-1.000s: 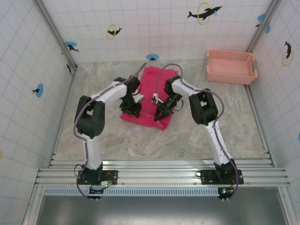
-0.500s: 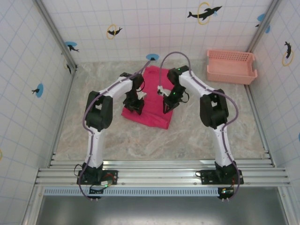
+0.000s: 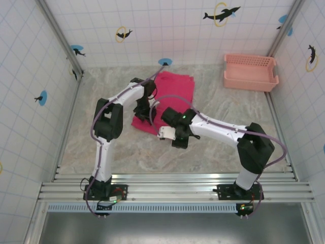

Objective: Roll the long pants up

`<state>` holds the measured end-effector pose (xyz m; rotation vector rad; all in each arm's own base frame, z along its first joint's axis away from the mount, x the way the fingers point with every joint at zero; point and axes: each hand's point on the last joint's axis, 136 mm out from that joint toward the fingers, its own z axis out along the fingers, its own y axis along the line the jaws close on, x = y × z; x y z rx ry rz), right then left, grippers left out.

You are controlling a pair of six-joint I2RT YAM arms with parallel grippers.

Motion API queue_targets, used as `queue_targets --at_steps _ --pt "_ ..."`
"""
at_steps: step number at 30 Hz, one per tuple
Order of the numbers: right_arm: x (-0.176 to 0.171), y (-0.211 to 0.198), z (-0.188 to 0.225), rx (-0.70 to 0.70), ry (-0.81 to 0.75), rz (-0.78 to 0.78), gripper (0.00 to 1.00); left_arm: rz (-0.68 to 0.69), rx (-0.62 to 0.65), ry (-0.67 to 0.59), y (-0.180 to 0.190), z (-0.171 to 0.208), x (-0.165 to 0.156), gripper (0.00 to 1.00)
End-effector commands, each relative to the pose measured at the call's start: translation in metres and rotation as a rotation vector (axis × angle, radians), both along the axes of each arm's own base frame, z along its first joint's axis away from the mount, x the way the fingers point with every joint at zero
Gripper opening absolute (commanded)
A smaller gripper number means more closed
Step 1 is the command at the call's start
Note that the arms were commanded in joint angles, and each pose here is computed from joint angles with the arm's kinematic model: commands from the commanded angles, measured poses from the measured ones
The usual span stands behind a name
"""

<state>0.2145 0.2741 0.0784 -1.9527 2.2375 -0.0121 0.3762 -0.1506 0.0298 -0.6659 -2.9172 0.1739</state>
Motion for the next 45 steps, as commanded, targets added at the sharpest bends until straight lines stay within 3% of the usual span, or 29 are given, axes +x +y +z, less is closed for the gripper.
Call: queue_targets --at_steps 1,7,18,22,29,39,45 --pt "0.034 0.014 -0.003 -0.003 -0.225 0.024 0.5 -0.041 0.014 0.031 0.006 -0.02 0.002 0.56" --pt "0.047 0.018 -0.026 -0.067 -0.414 0.092 0.49 -0.057 0.008 0.039 0.005 -0.021 0.003 0.57" --pt "0.072 0.032 -0.079 -0.225 -0.523 0.155 0.48 -0.116 0.001 0.038 0.005 -0.019 0.004 0.59" --pt "0.073 0.033 -0.088 -0.258 -0.395 0.154 0.42 -0.111 -0.004 0.048 0.011 -0.022 0.003 0.6" --pt "0.05 0.032 -0.082 -0.185 -0.162 0.138 0.16 -0.086 -0.016 0.03 0.019 -0.011 0.006 0.65" --pt "-0.01 0.064 -0.005 0.184 0.438 0.063 0.09 -0.027 -0.02 0.008 0.039 0.02 0.004 0.74" --pt "-0.017 0.082 0.042 0.422 0.736 -0.046 0.09 -0.004 0.017 -0.089 0.048 0.063 0.009 0.83"
